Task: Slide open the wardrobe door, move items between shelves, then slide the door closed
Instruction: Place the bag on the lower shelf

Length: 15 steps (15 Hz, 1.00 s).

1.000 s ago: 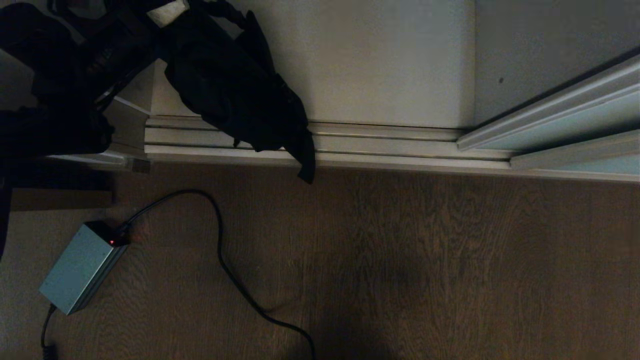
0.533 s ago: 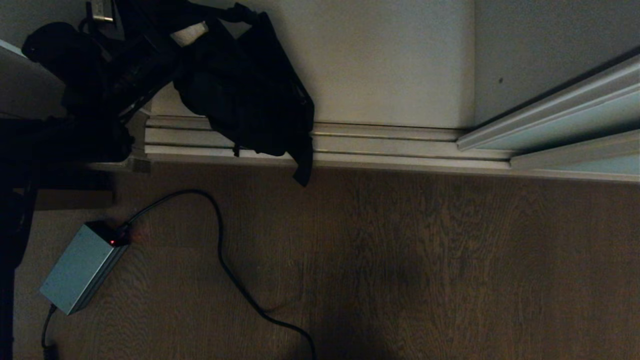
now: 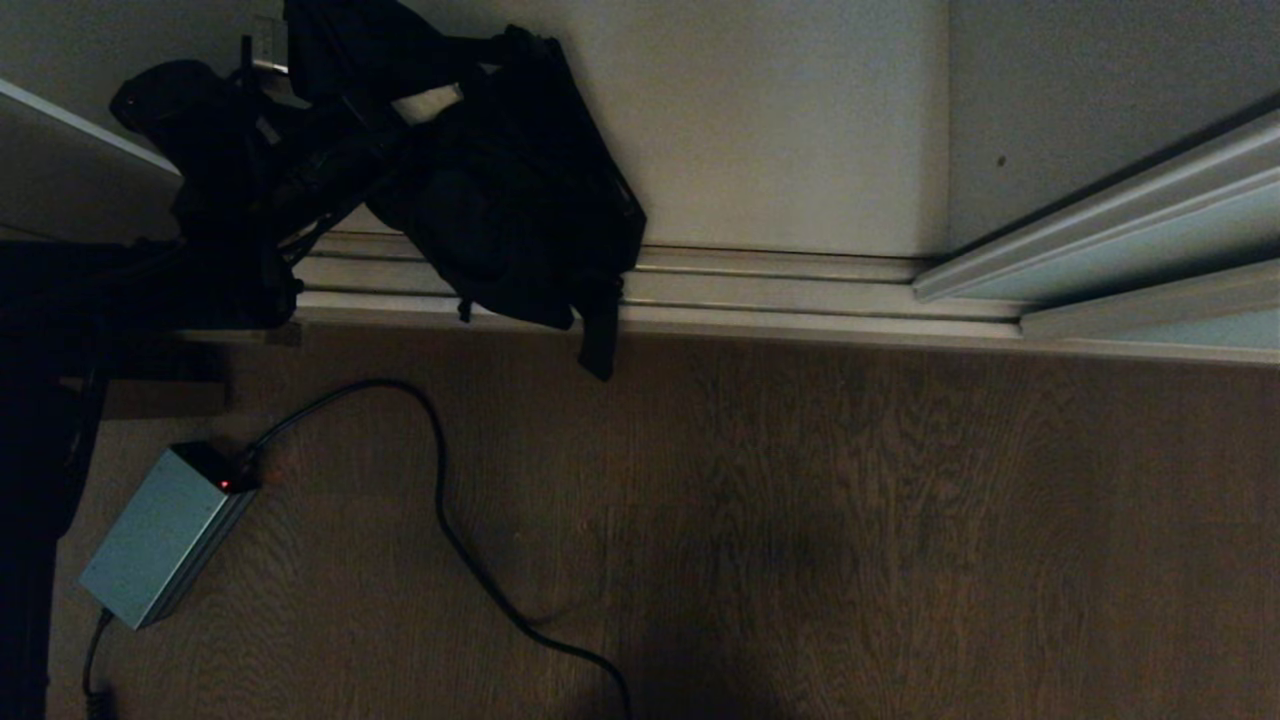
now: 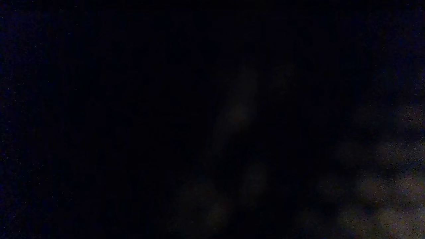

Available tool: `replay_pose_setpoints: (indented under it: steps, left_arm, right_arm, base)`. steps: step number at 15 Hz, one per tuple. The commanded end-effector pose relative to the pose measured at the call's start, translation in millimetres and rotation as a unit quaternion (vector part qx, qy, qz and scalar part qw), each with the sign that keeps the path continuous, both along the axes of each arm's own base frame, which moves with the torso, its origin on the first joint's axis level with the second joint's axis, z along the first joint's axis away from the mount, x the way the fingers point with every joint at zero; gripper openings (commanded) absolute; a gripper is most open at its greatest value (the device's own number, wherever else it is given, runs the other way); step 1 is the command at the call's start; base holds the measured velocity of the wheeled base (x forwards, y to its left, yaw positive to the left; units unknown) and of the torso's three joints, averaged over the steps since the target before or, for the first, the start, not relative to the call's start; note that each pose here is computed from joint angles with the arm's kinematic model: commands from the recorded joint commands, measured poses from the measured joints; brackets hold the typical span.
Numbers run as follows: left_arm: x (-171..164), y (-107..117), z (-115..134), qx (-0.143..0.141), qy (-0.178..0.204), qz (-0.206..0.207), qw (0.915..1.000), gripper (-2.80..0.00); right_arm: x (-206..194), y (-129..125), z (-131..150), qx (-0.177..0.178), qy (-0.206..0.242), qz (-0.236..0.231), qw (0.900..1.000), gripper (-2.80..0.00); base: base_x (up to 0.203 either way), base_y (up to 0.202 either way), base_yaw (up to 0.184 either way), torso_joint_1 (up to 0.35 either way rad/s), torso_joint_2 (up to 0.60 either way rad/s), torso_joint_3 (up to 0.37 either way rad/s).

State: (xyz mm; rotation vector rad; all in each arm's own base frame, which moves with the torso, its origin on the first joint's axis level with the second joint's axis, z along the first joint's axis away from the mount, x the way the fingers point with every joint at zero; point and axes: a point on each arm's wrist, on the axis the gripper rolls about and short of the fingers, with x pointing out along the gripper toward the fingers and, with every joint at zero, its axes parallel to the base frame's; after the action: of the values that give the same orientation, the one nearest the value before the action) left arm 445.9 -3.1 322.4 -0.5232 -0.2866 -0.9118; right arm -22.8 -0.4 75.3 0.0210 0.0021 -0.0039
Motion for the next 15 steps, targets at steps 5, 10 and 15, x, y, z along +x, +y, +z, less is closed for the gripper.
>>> replay_pose_setpoints:
  steps: [5,10,15]
  left_arm:
    - [1.1,-1.8,-2.2,0.004,0.009,-0.014,0.9999,-2.8]
    - [-0.4,-2.5,0.3,0.002,0.004,-0.012,0.9999,-2.8]
    - [-9.5,0.8,12.8,0.009,-0.046,-0.003,0.9989,-2.8]
  right_arm:
    - [-0.3,0.0,-0.1,0.0,-0.002,0.0,1.0,-2.8]
    - [-0.3,0.0,-0.1,0.0,-0.002,0.0,1.0,-2.8]
    - [-0.3,0.0,-0.1,0.0,-0.002,0.0,1.0,-2.8]
  base:
    - [0.03,0.0,-0.001,-0.002,0.0,0.0]
    - [0.183,0.0,0.0,0.004,0.0,0.002]
    - [0.0,0.0,0.0,0.0,0.0,0.0]
